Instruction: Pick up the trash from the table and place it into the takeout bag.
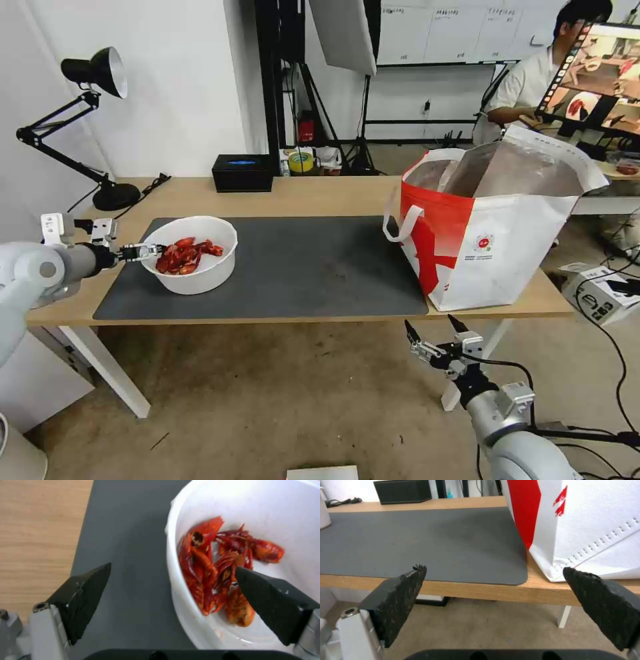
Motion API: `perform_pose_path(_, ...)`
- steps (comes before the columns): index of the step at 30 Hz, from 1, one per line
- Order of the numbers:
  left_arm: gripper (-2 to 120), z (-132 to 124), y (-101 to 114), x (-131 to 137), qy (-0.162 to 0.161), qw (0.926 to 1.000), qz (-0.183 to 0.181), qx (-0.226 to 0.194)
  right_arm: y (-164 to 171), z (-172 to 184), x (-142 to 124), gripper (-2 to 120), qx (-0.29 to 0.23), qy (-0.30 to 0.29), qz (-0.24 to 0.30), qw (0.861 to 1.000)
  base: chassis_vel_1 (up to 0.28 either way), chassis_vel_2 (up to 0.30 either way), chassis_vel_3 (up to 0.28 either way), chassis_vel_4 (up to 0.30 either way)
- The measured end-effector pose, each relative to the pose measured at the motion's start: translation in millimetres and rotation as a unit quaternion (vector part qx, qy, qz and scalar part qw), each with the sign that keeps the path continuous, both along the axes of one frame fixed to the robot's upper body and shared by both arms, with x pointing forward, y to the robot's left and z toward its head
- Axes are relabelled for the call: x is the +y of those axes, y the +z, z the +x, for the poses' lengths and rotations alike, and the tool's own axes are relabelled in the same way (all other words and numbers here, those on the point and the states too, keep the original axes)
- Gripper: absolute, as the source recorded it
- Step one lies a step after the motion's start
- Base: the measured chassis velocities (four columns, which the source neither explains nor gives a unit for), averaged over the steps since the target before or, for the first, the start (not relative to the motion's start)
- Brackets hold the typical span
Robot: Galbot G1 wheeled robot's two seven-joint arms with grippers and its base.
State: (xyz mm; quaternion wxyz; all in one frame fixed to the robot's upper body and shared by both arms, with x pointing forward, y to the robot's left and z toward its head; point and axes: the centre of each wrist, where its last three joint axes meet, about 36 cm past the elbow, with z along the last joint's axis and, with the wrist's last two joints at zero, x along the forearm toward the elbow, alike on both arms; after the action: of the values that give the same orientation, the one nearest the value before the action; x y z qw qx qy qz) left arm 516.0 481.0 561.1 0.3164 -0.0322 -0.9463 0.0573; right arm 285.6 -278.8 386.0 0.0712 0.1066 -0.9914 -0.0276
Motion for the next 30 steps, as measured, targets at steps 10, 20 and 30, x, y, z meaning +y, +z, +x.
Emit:
perform_pose_path(10, 100, 4, -8, -4, 0.001, 1.0, 0.0, 0.009, 0, 0, 0, 100, 0.0, 0.0, 0.0, 1.0, 0.0, 0.0, 0.0, 0.0)
perform_pose_path(20, 69, 11, -14, -7, 0.011, 0.9998, 0.013, 0.015, 0, 0, 0, 100, 0.0, 0.0, 0.0, 1.0, 0.0, 0.0, 0.0, 0.0)
perform_pose_path(30, 30, 9, -11, -12, 0.004, 0.9998, 0.014, 0.011, 0, 0, 0, 100, 0.0, 0.0, 0.0, 1.0, 0.0, 0.0, 0.0, 0.0)
